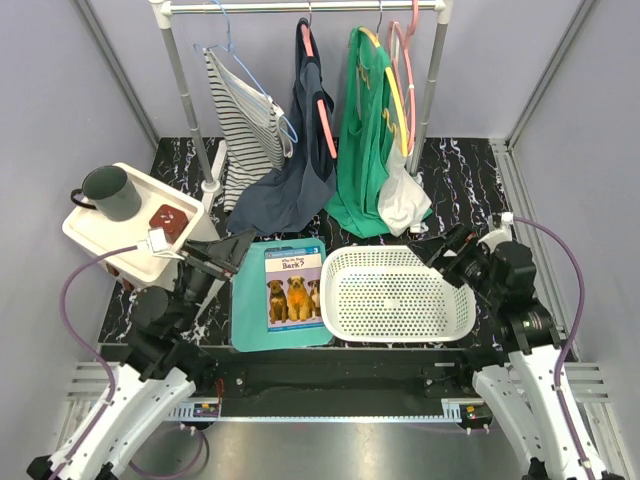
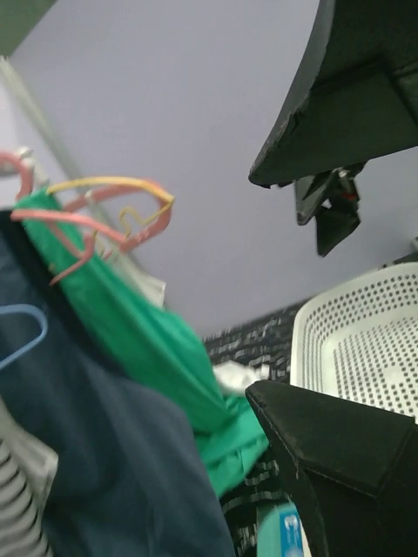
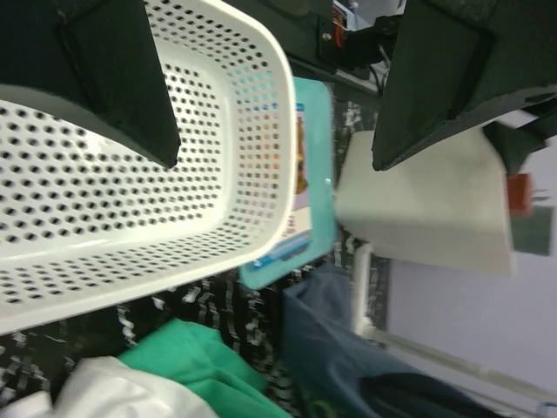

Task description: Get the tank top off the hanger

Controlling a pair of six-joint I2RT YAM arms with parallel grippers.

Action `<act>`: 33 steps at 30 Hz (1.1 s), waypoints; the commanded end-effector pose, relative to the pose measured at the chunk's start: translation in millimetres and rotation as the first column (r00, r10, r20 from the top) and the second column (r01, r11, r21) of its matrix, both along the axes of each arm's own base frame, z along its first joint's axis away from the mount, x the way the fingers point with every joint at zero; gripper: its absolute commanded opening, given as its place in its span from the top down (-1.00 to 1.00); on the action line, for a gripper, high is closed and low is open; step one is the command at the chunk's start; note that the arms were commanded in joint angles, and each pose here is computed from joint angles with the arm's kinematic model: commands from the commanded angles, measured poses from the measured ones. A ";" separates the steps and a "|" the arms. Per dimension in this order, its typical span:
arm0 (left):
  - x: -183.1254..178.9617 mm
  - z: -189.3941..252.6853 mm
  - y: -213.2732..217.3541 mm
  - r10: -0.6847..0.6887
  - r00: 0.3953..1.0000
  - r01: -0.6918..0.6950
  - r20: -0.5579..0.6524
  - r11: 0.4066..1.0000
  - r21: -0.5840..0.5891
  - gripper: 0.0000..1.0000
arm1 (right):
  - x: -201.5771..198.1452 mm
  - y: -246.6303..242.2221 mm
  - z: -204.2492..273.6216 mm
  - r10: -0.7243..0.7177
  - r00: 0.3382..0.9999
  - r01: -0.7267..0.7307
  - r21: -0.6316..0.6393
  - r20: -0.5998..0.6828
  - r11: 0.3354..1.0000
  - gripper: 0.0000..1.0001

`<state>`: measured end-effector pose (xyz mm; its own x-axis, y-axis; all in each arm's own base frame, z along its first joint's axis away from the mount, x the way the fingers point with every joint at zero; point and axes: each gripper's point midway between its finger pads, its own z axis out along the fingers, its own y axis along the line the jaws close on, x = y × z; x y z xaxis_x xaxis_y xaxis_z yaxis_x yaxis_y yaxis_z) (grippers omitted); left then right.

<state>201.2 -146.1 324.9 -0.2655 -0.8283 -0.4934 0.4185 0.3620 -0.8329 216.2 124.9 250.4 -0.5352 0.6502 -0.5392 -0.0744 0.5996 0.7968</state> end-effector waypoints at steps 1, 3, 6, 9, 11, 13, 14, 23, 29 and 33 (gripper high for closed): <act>15.5 -29.8 27.9 0.189 0.965 -0.160 -0.180 0.973 0.165 -0.98 | 0.1 -22.8 -29.9 -0.064 0.989 0.037 -0.198 -0.133 0.980 -0.99; 9.9 -28.9 19.6 0.137 0.979 -0.104 -0.153 0.973 0.206 -0.98 | 0.9 -23.9 -29.5 -0.041 0.990 0.007 -0.244 -0.135 0.970 -0.99; -12.9 -24.1 2.2 -0.015 0.998 0.034 -0.063 0.951 0.307 -0.98 | 4.1 -23.1 -23.7 -0.009 0.993 -0.023 -0.279 -0.115 0.960 -0.99; -28.6 -21.9 -1.4 -0.080 0.997 0.083 -0.022 0.953 0.291 -0.98 | 8.4 -20.8 -11.6 0.034 0.997 -0.053 -0.312 -0.066 0.949 -0.99; -37.5 -17.6 0.9 -0.095 0.995 0.086 0.019 0.957 0.277 -0.98 | 12.6 -19.8 -3.5 0.062 0.997 -0.074 -0.341 -0.045 0.937 -0.99; -46.3 -11.3 0.9 -0.121 0.991 0.101 0.056 0.954 0.281 -0.98 | 16.2 -17.1 5.9 0.090 0.996 -0.093 -0.353 -0.026 0.931 -1.00; -48.7 -9.1 0.7 -0.131 0.989 0.106 0.066 0.951 0.289 -0.98 | 21.5 -15.5 15.6 0.100 0.995 -0.098 -0.358 -0.014 0.928 -0.99; -70.9 -21.3 -33.0 -0.367 0.929 0.361 -0.057 0.858 0.364 -0.98 | 77.7 -26.4 135.5 0.038 0.978 0.054 -0.430 0.203 0.901 -0.91; -78.2 -28.3 -36.3 -0.412 0.908 0.401 -0.067 0.816 0.415 -0.98 | 109.2 -41.1 216.1 -0.049 0.932 0.212 -0.432 0.359 0.877 -0.58; -85.2 -18.3 -34.4 -0.428 0.903 0.403 -0.043 0.809 0.429 -0.98 | 137.8 -25.3 240.6 -0.001 0.922 0.174 -0.411 0.387 0.895 -0.57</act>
